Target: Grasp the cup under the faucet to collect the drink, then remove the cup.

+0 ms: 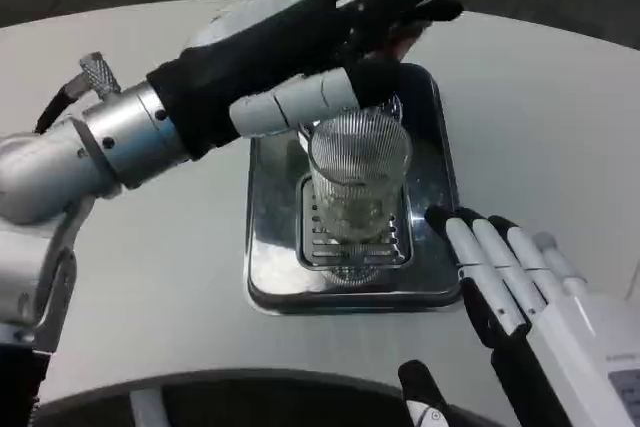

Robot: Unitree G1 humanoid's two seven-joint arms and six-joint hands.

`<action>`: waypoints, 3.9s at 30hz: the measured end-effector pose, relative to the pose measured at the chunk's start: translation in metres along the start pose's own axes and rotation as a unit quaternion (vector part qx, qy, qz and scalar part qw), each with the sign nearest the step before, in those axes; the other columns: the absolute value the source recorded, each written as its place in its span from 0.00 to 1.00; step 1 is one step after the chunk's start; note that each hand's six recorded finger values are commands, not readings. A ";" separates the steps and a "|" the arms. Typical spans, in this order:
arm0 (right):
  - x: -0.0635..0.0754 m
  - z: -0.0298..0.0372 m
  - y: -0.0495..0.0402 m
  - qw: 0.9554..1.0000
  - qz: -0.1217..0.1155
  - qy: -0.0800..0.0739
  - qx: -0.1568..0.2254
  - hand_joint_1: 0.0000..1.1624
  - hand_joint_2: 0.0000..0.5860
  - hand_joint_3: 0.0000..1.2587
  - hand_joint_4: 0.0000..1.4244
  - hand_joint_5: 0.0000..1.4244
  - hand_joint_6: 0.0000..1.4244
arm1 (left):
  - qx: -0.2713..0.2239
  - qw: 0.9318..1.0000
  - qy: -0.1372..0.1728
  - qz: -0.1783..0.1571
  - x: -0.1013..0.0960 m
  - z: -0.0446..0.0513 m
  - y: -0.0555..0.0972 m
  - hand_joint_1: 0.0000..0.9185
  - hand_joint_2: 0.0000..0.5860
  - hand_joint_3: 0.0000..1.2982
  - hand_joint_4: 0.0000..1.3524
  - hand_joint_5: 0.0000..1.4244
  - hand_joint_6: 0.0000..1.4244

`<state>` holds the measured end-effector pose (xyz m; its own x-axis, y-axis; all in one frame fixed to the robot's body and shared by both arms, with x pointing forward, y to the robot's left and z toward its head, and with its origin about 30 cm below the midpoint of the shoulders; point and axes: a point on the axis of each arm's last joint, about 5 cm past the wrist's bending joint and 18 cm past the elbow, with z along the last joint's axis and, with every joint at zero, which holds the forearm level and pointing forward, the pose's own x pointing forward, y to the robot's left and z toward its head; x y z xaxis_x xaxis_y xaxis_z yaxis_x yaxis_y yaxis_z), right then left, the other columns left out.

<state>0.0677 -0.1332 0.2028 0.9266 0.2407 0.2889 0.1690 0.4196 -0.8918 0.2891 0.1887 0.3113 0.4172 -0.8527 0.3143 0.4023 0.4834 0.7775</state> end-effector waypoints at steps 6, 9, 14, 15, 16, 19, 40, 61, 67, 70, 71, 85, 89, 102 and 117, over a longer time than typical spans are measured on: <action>0.002 -0.0004 0.0001 1.000 -0.003 -0.005 0.001 0.39 0.81 0.01 0.00 0.00 0.01 | 0.112 0.993 -0.002 -0.021 -0.006 0.0102 0.001 0.00 0.15 0.00 0.00 0.05 0.03; 0.002 -0.0010 0.0003 1.000 -0.002 -0.004 0.002 0.39 0.81 0.01 0.00 0.00 0.01 | 0.151 0.988 -0.005 -0.031 -0.009 0.0134 0.002 0.00 0.15 0.00 0.00 0.05 0.04; 0.002 -0.0024 0.0011 1.000 0.002 0.002 0.008 0.39 0.81 0.02 0.00 0.00 0.03 | 0.189 0.981 -0.006 -0.043 -0.012 0.0154 0.000 0.00 0.15 0.00 0.00 0.05 0.04; 0.002 -0.0027 0.0016 1.000 0.003 0.004 0.010 0.39 0.80 0.02 0.00 0.00 0.03 | 0.192 0.980 -0.007 -0.043 -0.012 0.0153 0.000 0.00 0.15 0.00 0.00 0.05 0.04; 0.002 -0.0033 0.0023 1.000 0.004 0.007 0.013 0.39 0.80 0.02 0.00 0.00 0.03 | 0.193 0.980 -0.008 -0.043 -0.013 0.0150 -0.001 0.00 0.15 0.00 0.00 0.04 0.04; 0.003 -0.0056 0.0054 0.999 0.011 0.018 0.025 0.40 0.77 0.03 0.00 0.00 0.03 | 0.199 0.979 -0.008 -0.044 -0.015 0.0152 -0.001 0.00 0.15 0.00 0.00 0.04 0.04; 0.049 -0.0224 0.0323 0.995 0.001 0.054 0.089 0.46 0.48 0.00 0.00 0.00 0.00 | 0.206 0.977 -0.009 -0.046 -0.018 0.0155 -0.004 0.00 0.17 0.00 0.00 0.05 0.04; 0.105 -0.0338 0.0577 0.967 -0.020 0.095 0.235 0.53 0.37 0.00 0.00 0.00 0.00 | 0.207 0.977 -0.003 -0.046 -0.019 0.0194 -0.004 0.00 0.17 0.00 0.00 0.05 0.04; 0.123 -0.0308 0.0635 0.962 -0.019 0.097 0.253 0.54 0.37 0.00 0.00 0.00 0.00 | 0.208 0.977 -0.001 -0.048 -0.021 0.0206 -0.005 0.00 0.17 0.00 0.00 0.05 0.04; 0.131 -0.0314 0.0709 0.959 -0.016 0.103 0.263 0.54 0.37 0.00 0.00 0.00 0.00 | 0.209 0.977 0.000 -0.049 -0.022 0.0211 -0.005 0.00 0.17 0.00 0.00 0.05 0.03; 0.133 -0.0316 0.0735 0.958 -0.015 0.105 0.266 0.55 0.37 0.00 0.00 0.00 0.00 | 0.209 0.977 0.000 -0.049 -0.022 0.0212 -0.005 0.00 0.17 0.00 0.00 0.05 0.03; 0.162 -0.0202 0.0813 0.954 -0.035 0.088 0.285 0.60 0.34 0.00 0.00 0.00 0.00 | 0.210 0.977 0.004 -0.048 -0.025 0.0219 -0.004 0.00 0.17 0.00 0.00 0.05 0.03; 0.168 -0.0184 0.0840 0.952 -0.037 0.088 0.291 0.60 0.34 0.00 0.00 0.00 0.00 | 0.209 0.977 0.004 -0.047 -0.026 0.0219 -0.004 0.00 0.17 0.00 0.00 0.05 0.03; 0.180 -0.0096 0.0961 0.942 -0.073 0.085 0.317 0.67 0.28 0.00 0.00 0.00 0.00 | 0.210 0.977 0.007 -0.045 -0.028 0.0221 -0.003 0.00 0.17 0.00 0.00 0.05 0.03; 0.186 -0.0090 0.1066 0.932 -0.091 0.094 0.337 0.69 0.27 0.00 0.02 0.00 0.04 | 0.202 0.979 0.011 -0.037 -0.032 0.0202 -0.003 0.00 0.17 0.00 0.00 0.05 0.03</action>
<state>0.2615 -0.0515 0.1584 0.9562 -0.0190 0.2923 0.1386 0.9085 -0.3944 0.2583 0.2106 0.3103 0.4178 -0.8760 0.2408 0.0793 0.2992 0.9509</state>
